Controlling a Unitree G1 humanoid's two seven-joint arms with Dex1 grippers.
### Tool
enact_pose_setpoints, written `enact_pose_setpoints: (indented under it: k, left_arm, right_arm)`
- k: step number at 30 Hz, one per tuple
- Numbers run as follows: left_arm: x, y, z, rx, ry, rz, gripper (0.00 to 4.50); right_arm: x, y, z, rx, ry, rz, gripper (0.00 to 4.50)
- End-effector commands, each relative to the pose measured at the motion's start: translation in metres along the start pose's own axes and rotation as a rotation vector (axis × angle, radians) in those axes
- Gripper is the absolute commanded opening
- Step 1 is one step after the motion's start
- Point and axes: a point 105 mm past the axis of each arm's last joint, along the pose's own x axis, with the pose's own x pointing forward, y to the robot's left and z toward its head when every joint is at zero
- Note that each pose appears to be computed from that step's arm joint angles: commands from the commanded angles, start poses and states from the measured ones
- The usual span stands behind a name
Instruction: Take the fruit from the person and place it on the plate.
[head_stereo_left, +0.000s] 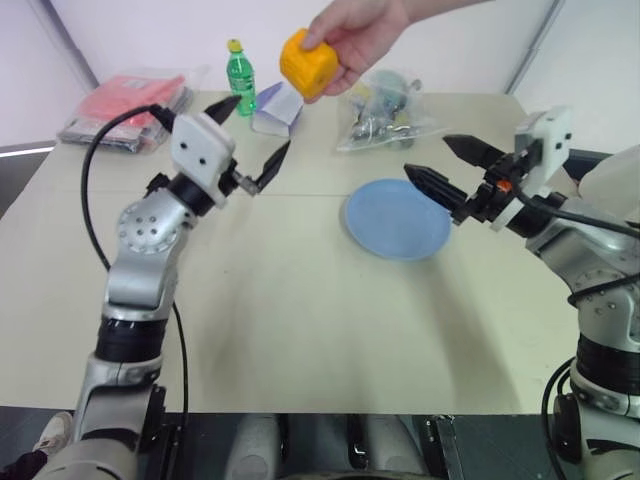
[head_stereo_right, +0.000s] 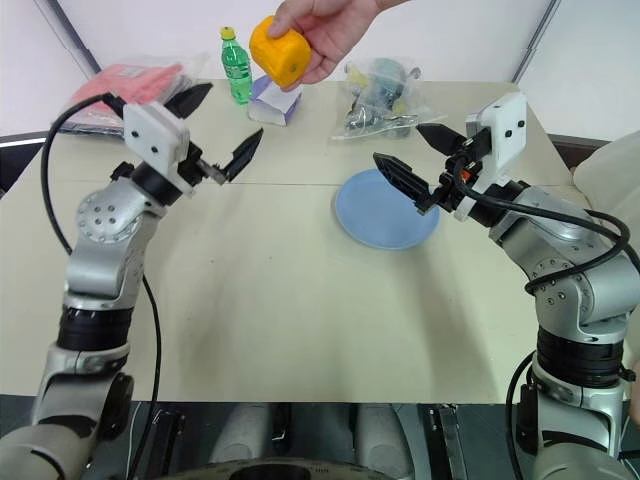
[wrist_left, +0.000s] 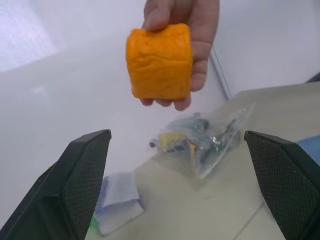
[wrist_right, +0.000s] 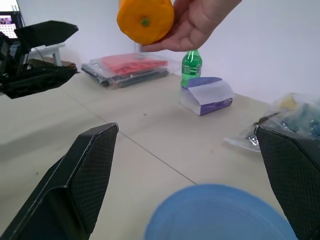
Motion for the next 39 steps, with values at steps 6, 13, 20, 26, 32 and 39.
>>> enact_pose_setpoints:
  k: [6,13,20,26,32,39]
  left_arm:
    - [0.027,0.015,0.009,-0.052,-0.115,0.056,4.50]
    - [0.038,0.010,0.006,-0.080,-0.145,0.008,4.50]
    - [0.051,0.012,0.009,-0.094,-0.176,-0.006,4.50]
    - [0.060,0.010,0.007,-0.097,-0.186,-0.019,4.50]
    - [0.067,0.008,0.005,-0.120,-0.193,-0.032,3.97]
    - [0.073,0.008,0.005,-0.141,-0.203,-0.037,1.86]
  right_arm:
    - [0.001,0.008,0.010,-0.051,-0.033,0.019,4.45]
    - [-0.001,0.008,0.012,-0.060,-0.031,0.007,4.45]
    - [-0.001,0.008,0.011,-0.071,-0.022,0.000,4.45]
    - [-0.002,0.009,0.011,-0.074,-0.022,-0.002,4.45]
    - [-0.001,0.010,0.010,-0.077,-0.020,-0.005,4.50]
    - [-0.002,0.010,0.011,-0.079,-0.021,-0.013,4.50]
